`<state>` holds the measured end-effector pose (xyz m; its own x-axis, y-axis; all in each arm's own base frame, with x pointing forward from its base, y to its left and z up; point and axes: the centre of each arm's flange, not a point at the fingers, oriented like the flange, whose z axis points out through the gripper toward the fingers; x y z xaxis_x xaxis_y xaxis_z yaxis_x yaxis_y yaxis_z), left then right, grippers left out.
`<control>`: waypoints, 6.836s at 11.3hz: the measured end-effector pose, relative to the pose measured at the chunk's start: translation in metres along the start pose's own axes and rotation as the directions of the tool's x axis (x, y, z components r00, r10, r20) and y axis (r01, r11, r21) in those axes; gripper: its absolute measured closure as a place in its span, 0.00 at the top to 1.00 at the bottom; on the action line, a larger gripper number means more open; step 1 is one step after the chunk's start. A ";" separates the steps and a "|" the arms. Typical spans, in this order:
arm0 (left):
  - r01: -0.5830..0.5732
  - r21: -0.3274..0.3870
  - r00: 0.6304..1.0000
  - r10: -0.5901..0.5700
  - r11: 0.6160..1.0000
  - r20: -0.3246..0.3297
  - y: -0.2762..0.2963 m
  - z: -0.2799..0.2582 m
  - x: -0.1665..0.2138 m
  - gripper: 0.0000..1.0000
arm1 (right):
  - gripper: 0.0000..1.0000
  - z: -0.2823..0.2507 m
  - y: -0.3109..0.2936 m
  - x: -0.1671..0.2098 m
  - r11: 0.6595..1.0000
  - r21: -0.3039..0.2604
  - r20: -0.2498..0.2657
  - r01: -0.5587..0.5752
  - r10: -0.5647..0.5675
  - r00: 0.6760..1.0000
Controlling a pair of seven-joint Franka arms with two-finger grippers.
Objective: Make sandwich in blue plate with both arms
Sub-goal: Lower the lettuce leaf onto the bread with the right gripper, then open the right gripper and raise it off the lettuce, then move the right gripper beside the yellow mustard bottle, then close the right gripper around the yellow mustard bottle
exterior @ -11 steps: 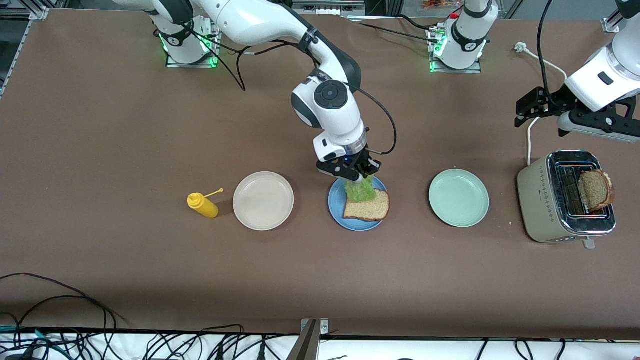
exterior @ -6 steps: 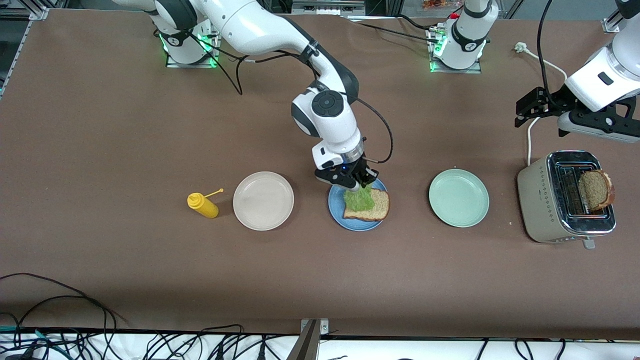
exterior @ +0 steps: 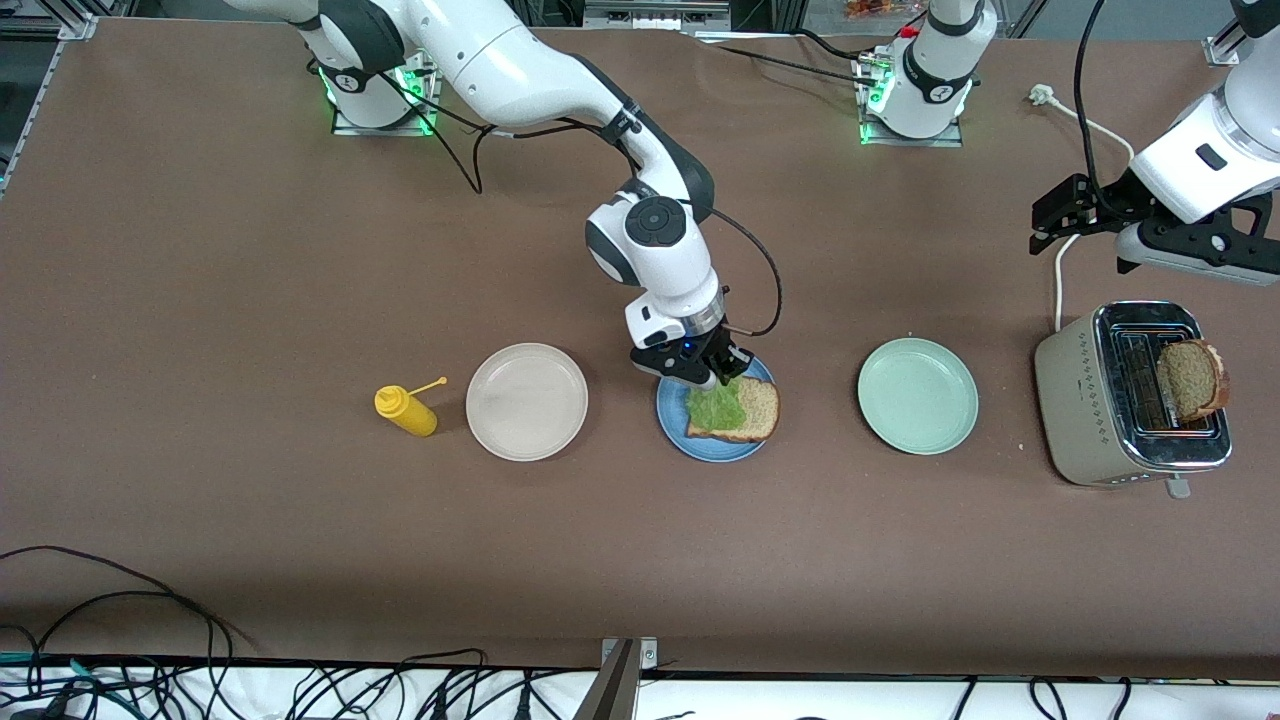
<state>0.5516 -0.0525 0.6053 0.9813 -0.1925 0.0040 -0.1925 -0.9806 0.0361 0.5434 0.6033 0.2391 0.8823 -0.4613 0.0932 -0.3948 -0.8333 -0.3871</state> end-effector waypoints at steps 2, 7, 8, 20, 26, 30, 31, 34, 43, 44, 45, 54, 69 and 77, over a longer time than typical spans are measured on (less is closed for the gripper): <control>0.000 0.000 1.000 0.000 1.000 0.000 0.000 0.000 0.000 1.00 | 0.10 0.010 0.005 0.000 1.000 0.007 -0.009 0.002 -0.002 1.000; 0.000 0.000 1.000 0.000 1.000 0.000 0.000 0.000 0.000 1.00 | 0.17 0.015 0.008 0.002 0.997 -0.013 -0.061 0.070 -0.071 0.996; 0.000 0.000 1.000 0.000 1.000 0.000 0.000 0.000 0.000 1.00 | 0.28 0.016 0.008 0.002 0.995 -0.024 -0.083 0.101 -0.103 0.991; 0.000 0.000 1.000 0.000 1.000 0.001 0.000 0.000 0.000 1.00 | 1.00 0.000 0.000 0.010 0.988 -0.061 -0.102 0.142 -0.148 0.984; 0.000 0.000 1.000 0.000 1.000 0.001 0.000 0.000 0.000 1.00 | 1.00 -0.090 0.009 0.097 0.932 -0.194 0.011 0.307 -0.310 0.951; -0.001 0.000 1.000 0.001 1.000 0.001 0.000 0.000 0.000 1.00 | 1.00 -0.145 0.052 0.164 0.855 -0.246 0.113 0.456 -0.442 0.890; 0.000 0.000 1.000 0.000 1.000 0.001 0.000 0.000 0.000 1.00 | 1.00 -0.160 0.067 0.181 0.834 -0.244 0.142 0.495 -0.474 0.869; -0.001 0.000 1.000 0.001 1.000 0.001 0.001 0.000 0.000 1.00 | 1.00 -0.206 0.113 0.228 0.783 -0.215 0.234 0.584 -0.539 0.809; 0.000 -0.001 1.000 0.000 1.000 0.007 0.000 0.001 -0.001 1.00 | 1.00 -0.306 0.227 0.337 0.564 -0.059 0.371 0.824 -0.753 0.543; 0.000 -0.001 1.000 0.000 1.000 0.007 0.000 0.001 -0.001 1.00 | 1.00 -0.312 0.239 0.345 0.531 -0.042 0.375 0.847 -0.777 0.506; 0.000 -0.001 1.000 0.000 1.000 0.007 0.000 0.001 -0.001 1.00 | 1.00 -0.315 0.250 0.353 0.499 -0.026 0.377 0.866 -0.798 0.470; 0.073 -0.003 0.997 -0.073 0.997 0.017 -0.041 0.006 -0.003 1.00 | 1.00 -0.291 0.390 0.427 0.147 0.336 0.153 0.930 -0.983 0.100; 0.064 -0.004 0.998 -0.064 0.998 0.026 -0.036 0.010 -0.001 1.00 | 1.00 -0.141 0.508 0.438 -0.191 0.468 -0.346 0.863 -0.938 -0.020; 0.065 -0.002 0.998 -0.064 0.998 0.026 -0.037 0.010 -0.001 1.00 | 1.00 -0.069 0.530 0.382 -0.283 0.483 -0.533 0.829 -0.846 0.022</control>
<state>0.5578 -0.0168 0.5939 0.9912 -0.1298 -0.0248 -0.1288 -0.9909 0.0382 0.6534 -0.0362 0.1329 0.2166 0.5323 0.8184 0.9666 0.0007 -0.2563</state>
